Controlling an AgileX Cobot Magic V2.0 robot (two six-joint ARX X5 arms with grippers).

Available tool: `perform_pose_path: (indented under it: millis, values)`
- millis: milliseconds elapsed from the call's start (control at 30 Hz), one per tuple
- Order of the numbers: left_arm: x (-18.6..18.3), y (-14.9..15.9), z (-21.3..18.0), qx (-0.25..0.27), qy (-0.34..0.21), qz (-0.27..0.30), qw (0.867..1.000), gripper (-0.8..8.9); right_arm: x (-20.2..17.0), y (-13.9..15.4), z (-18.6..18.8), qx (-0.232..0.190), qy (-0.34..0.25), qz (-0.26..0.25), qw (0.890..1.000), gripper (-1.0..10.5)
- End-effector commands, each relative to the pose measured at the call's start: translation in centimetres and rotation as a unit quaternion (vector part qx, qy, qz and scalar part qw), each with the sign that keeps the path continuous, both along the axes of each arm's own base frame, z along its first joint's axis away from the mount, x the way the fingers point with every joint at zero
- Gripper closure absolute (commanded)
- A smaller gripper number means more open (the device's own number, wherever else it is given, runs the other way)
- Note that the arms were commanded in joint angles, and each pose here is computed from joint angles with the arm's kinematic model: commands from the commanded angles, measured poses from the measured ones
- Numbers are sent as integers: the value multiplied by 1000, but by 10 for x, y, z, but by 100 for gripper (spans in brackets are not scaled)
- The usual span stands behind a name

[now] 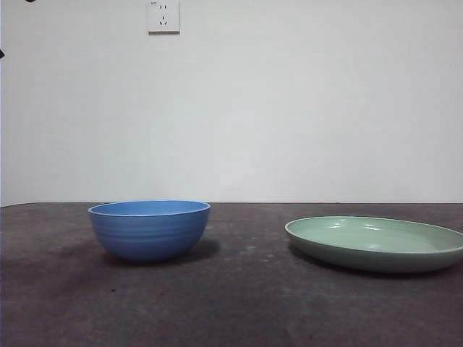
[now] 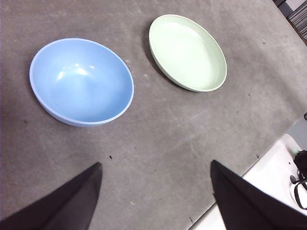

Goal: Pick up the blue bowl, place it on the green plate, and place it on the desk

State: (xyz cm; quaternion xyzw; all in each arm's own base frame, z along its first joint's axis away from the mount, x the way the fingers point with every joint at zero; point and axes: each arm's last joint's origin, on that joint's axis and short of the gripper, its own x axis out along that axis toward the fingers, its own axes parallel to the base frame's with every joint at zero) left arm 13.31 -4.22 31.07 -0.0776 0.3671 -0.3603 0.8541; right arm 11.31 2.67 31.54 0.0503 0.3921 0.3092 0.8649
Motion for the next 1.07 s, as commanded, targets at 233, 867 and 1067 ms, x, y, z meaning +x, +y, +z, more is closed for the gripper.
perform_pose_path:
  millis: [233,867,1067]
  values:
    - [2,-1,8,-14,-8,4,1000,434,0,0,5,4,-6,0,1000,571]
    - [77,-34,28,81,15,59,995,440,0,0,5,5,-5,-1,1000,571]
    - [115,-50,7,146,48,81,985,440,0,0,5,5,-5,-1,1000,571]
